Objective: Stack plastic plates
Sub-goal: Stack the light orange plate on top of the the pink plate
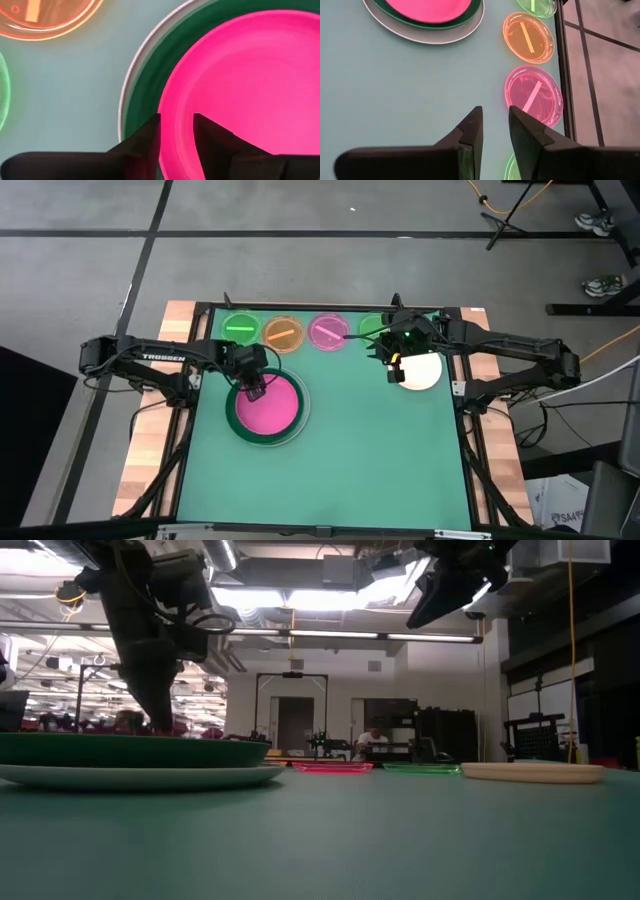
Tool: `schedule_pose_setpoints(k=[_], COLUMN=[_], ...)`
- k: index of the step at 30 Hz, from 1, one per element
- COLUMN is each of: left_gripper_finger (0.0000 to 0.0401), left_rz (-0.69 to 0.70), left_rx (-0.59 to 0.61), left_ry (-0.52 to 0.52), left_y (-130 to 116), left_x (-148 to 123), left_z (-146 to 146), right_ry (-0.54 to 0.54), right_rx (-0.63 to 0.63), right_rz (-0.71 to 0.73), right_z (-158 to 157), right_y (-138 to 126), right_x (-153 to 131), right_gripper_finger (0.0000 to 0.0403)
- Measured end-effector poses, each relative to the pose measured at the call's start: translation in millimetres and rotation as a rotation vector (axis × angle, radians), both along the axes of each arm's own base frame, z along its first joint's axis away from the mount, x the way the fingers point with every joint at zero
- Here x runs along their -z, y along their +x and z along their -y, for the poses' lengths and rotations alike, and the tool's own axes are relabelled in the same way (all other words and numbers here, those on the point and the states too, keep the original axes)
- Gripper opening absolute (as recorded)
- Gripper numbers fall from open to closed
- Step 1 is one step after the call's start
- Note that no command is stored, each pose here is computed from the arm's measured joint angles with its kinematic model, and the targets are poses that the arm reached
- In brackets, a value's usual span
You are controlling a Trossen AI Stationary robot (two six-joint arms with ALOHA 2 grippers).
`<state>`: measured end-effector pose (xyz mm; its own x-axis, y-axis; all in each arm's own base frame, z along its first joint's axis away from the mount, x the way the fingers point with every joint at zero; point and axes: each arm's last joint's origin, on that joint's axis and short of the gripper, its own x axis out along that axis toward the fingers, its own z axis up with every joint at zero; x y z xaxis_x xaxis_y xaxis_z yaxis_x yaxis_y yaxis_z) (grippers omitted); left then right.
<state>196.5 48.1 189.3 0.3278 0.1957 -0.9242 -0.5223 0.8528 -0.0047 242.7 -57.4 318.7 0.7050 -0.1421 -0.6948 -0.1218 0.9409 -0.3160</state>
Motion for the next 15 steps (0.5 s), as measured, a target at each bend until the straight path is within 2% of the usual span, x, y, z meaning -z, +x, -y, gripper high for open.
schedule_pose_setpoints(k=[15], left_gripper_finger=[0.0123], left_rz=[0.001], left_rx=[-0.005], left_ry=[0.003], left_y=[0.1], left_x=[-0.2], left_z=[-0.1], right_ry=[0.018], right_rx=[0.000], right_rz=[-0.074], right_z=[-1.2], right_y=[-5.1], right_x=[5.2], right_gripper_finger=[0.0083])
